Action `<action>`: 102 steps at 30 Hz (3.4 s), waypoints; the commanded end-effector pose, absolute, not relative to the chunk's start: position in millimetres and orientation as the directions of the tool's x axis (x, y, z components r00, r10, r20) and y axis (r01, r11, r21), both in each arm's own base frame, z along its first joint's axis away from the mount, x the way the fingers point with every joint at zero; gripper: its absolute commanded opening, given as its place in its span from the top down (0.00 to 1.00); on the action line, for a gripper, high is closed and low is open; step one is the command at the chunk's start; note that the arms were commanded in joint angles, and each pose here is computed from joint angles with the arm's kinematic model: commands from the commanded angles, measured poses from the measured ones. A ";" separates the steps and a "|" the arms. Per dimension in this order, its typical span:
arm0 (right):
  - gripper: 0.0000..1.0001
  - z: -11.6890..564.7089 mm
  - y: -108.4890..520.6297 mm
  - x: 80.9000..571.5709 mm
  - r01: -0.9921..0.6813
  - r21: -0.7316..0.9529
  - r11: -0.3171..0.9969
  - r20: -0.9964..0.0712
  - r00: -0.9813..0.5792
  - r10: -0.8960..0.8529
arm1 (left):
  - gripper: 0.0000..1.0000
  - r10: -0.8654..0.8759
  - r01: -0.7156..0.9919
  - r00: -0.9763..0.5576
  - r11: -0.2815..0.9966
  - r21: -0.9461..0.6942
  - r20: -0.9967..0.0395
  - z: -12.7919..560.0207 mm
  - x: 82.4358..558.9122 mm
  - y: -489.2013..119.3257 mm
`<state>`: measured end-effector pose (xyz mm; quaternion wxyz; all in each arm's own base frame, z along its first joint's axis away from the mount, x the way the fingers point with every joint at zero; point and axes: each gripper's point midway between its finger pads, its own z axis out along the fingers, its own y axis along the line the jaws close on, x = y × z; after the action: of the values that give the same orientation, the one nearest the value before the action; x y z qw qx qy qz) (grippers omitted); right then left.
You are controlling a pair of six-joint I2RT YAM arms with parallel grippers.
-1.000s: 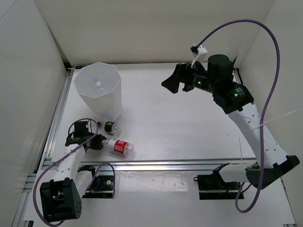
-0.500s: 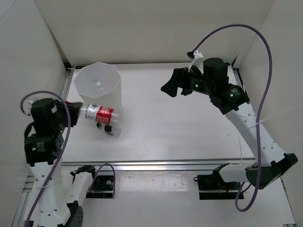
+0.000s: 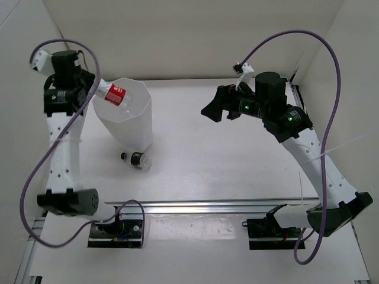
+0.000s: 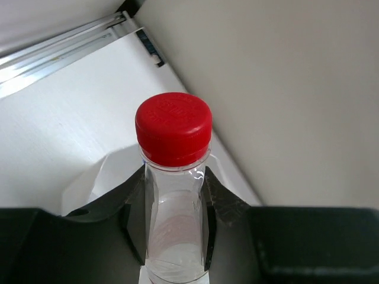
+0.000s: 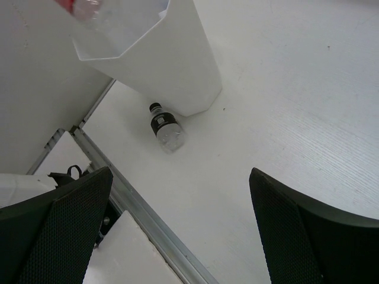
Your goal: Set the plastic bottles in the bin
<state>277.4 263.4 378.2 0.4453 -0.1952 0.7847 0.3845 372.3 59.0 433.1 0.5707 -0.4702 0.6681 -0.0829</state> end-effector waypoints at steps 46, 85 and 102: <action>0.00 377.1 219.0 260.4 -0.624 0.420 0.659 -0.854 -0.517 0.054 | 0.00 -0.918 -0.541 -0.341 0.368 -0.756 -0.202 78.9 235.4 -50.2; 0.00 402.6 205.3 248.1 -0.624 0.366 0.690 -0.862 -0.507 -0.001 | 0.00 -0.960 -0.582 -0.252 0.252 -0.773 -0.124 41.0 310.3 -34.6; 0.00 387.4 215.2 264.0 -0.621 0.395 0.677 -0.848 -0.530 0.008 | 0.58 -0.912 -0.449 -0.388 0.317 -0.836 -0.137 103.2 265.9 -64.9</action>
<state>258.8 210.0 380.5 0.4302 -0.1839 0.8154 0.3408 276.1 -55.9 63.6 0.2935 -0.4961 0.7410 -0.3444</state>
